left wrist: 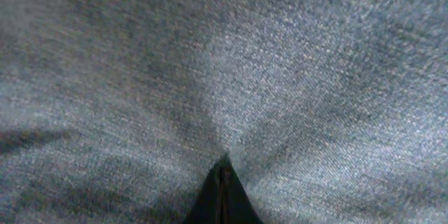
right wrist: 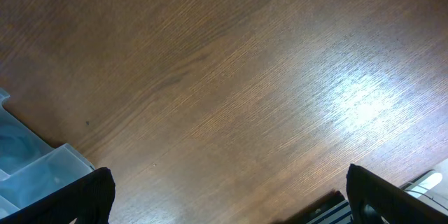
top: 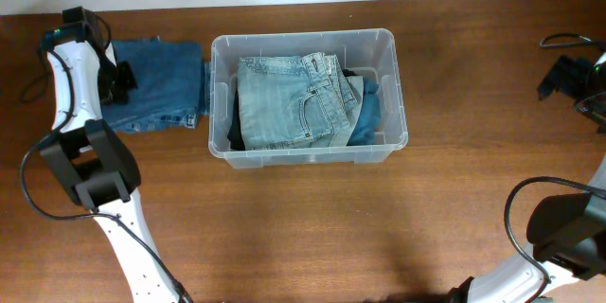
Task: Pack container
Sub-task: 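Move the left gripper onto the dark blue jeans on the table, then grasp the folded dark blue jeans' edge with the left gripper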
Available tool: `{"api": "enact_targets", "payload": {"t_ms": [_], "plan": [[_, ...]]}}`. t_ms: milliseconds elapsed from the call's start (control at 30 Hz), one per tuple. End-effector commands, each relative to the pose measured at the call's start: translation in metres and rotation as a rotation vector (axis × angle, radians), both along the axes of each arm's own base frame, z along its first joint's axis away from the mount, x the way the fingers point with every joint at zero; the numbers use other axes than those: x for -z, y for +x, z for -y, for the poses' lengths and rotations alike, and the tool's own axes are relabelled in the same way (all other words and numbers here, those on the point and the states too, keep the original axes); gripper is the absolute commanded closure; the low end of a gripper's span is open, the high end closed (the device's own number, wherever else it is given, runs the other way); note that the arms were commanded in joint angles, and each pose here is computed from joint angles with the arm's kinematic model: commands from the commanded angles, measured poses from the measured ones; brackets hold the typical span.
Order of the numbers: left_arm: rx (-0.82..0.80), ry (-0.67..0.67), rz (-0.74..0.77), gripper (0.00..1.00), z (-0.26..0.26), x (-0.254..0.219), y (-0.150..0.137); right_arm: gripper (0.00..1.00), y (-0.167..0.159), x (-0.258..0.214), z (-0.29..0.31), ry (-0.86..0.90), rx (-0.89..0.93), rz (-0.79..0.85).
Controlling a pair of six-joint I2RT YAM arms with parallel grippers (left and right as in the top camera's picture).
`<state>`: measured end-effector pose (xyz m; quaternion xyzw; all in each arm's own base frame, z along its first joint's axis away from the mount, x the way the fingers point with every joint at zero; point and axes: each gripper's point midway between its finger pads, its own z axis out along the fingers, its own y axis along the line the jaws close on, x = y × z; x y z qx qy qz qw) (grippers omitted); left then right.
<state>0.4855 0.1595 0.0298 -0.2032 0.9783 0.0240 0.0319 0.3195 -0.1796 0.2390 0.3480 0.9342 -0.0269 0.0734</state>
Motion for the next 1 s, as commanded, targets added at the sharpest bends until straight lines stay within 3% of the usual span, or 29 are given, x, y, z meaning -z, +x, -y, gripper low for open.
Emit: {"api": "enact_targets", "payload": {"t_ms": [0, 300, 367, 400, 433, 467, 700, 833, 967], "plan": [[-0.146, -0.043, -0.127, 0.99, -0.006, 0.014, -0.034, 0.02, 0.0, 0.0, 0.0, 0.003, 0.012, 0.002], [-0.167, -0.083, -0.117, 0.99, -0.003, 0.008, -0.033, 0.02, 0.0, 0.0, 0.0, 0.003, 0.012, 0.002], [-0.173, -0.078, -0.086, 0.94, -0.008, 0.001, -0.028, 0.02, 0.0, 0.0, 0.0, 0.003, 0.012, 0.002], [-0.184, -0.071, -0.052, 0.78, -0.016, -0.007, -0.023, 0.02, 0.0, 0.0, 0.0, 0.003, 0.012, 0.002], [-0.194, -0.074, -0.019, 0.27, -0.022, -0.016, -0.018, 0.01, 0.0, 0.0, 0.0, 0.003, 0.012, 0.002], [-0.186, -0.085, 0.006, 0.05, -0.024, -0.022, -0.015, 0.02, 0.0, 0.0, 0.0, 0.003, 0.012, 0.002], [-0.234, -0.077, 0.076, 0.05, -0.079, -0.039, -0.026, 0.02, 0.0, 0.0, 0.0, 0.003, 0.012, 0.002], [-0.138, -0.165, 0.157, 0.06, -0.101, -0.041, -0.031, 0.02, 0.0, 0.0, 0.0, 0.003, 0.012, 0.002], [-0.095, -0.168, 0.157, 0.07, -0.117, -0.035, -0.041, 0.01, 0.0, 0.0, 0.0, 0.003, 0.012, 0.002]]}}
